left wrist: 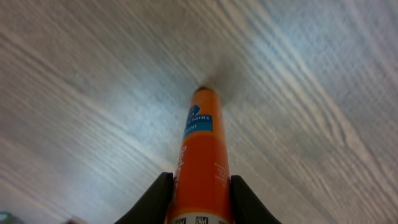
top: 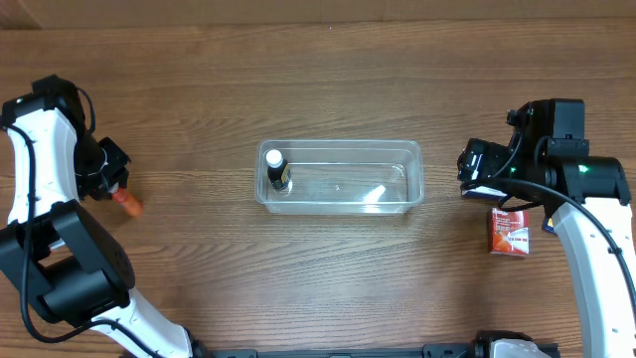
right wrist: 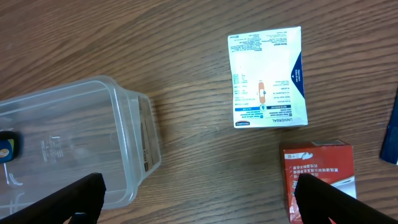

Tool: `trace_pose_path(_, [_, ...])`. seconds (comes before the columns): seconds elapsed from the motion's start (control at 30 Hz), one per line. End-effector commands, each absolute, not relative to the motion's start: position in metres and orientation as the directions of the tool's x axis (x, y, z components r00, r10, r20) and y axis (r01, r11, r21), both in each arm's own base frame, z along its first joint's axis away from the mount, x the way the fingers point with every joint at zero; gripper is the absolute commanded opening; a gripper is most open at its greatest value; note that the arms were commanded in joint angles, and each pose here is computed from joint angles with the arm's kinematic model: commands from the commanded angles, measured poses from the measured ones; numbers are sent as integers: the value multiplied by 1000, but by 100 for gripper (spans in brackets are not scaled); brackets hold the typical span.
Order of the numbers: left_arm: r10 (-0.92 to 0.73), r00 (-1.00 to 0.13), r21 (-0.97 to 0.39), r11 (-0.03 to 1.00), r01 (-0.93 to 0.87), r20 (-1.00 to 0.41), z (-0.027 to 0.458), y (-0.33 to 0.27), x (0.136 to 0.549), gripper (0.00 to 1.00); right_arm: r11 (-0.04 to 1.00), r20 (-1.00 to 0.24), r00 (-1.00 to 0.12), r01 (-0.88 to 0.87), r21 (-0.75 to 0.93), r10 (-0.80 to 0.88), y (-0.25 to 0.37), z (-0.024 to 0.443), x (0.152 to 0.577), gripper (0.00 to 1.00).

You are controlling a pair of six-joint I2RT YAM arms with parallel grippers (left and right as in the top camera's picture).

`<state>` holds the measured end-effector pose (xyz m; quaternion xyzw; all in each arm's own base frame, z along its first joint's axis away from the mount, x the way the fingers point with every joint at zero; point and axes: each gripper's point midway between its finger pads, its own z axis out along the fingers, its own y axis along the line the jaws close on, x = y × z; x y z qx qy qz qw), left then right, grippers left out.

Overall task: Pack container
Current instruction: 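Move the left gripper to the orange tube and grasp it, then place the orange tube upright beside the black bottle and release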

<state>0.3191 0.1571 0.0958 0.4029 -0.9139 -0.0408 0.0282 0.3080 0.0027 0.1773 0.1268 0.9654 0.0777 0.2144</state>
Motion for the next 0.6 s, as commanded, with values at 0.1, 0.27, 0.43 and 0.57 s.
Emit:
trace_pose_path(0.1, [-653, -748, -75, 757, -649, -121, 184, 107, 345, 4, 956, -432, -858, 201, 214, 278, 2, 191, 314, 100])
trace_pose_path(0.27, [-490, -806, -187, 872, -453, -331, 267, 35, 346, 4, 956, -436, -856, 201, 215, 278, 2, 192, 315, 100])
trace_pose_path(0.43, [-289, -847, -230, 952, -203, -446, 308, -49, 328, 4, 956, -437, -855, 200, 215, 278, 2, 192, 315, 100])
trace_pose_path(0.57, [-182, -891, -226, 970, -92, -416, 299, -97, 317, 4, 956, -437, -855, 200, 215, 278, 2, 192, 315, 100])
